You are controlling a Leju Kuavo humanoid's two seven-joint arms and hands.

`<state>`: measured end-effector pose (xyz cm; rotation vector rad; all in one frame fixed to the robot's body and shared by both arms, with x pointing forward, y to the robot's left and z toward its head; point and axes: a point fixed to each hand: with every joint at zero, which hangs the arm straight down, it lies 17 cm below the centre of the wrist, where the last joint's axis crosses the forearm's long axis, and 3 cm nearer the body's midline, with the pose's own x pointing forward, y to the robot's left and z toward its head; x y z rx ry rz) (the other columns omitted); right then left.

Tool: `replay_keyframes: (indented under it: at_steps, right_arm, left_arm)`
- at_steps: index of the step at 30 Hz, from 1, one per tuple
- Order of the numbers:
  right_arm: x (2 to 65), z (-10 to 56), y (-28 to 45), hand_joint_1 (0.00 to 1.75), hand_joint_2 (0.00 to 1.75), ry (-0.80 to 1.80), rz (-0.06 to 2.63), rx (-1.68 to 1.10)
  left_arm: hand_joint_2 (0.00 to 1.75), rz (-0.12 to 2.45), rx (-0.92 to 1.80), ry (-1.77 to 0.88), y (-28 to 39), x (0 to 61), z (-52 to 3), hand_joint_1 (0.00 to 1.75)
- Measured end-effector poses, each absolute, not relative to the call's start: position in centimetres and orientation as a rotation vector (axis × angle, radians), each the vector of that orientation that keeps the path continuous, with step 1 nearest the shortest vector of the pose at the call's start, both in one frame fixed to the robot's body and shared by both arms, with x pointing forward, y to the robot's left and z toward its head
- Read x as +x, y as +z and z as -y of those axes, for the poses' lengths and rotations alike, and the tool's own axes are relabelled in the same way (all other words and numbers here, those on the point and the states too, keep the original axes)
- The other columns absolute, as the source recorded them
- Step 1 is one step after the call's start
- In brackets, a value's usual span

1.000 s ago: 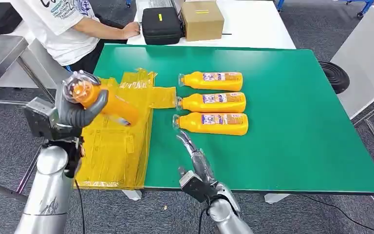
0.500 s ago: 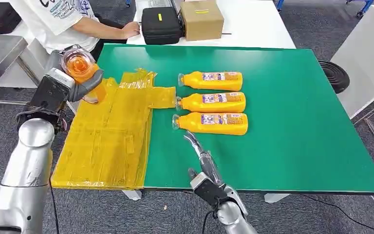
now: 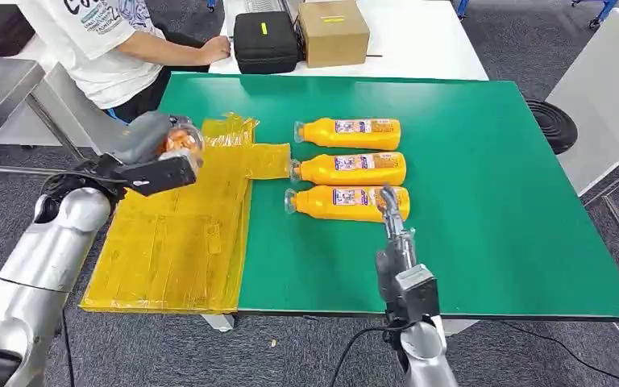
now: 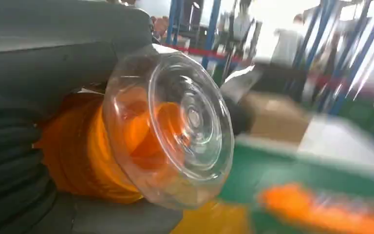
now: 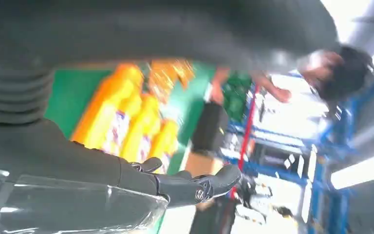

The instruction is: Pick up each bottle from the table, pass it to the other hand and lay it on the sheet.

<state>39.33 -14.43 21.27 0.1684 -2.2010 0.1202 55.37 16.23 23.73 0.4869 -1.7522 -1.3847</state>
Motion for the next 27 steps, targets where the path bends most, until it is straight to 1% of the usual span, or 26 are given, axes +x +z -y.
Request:
replay_keyframes:
  at_steps: [6, 12, 19, 27]
  right_arm:
    - [38.5, 17.4, 22.8, 0.0, 1.75, 0.059, 2.245, 0.106]
    - [38.2, 18.3, 23.5, 0.0, 1.75, 0.035, 2.266, 0.071]
    - [38.1, 18.6, 23.6, 0.0, 1.75, 0.024, 2.266, 0.074]
    - [38.2, 18.7, 23.6, 0.0, 1.75, 0.019, 2.267, 0.065]
  left_arm:
    - [1.75, 1.523, 0.56, -1.662, 15.8, 54.3, -17.5, 1.75]
    - [1.75, 1.376, 0.544, -1.845, 11.3, 53.1, -17.2, 1.75]
    - [1.75, 1.257, 0.486, -1.986, 9.5, 52.4, -17.6, 1.75]
    - [1.75, 1.18, 0.364, -2.041, 8.8, 51.4, -17.6, 1.75]
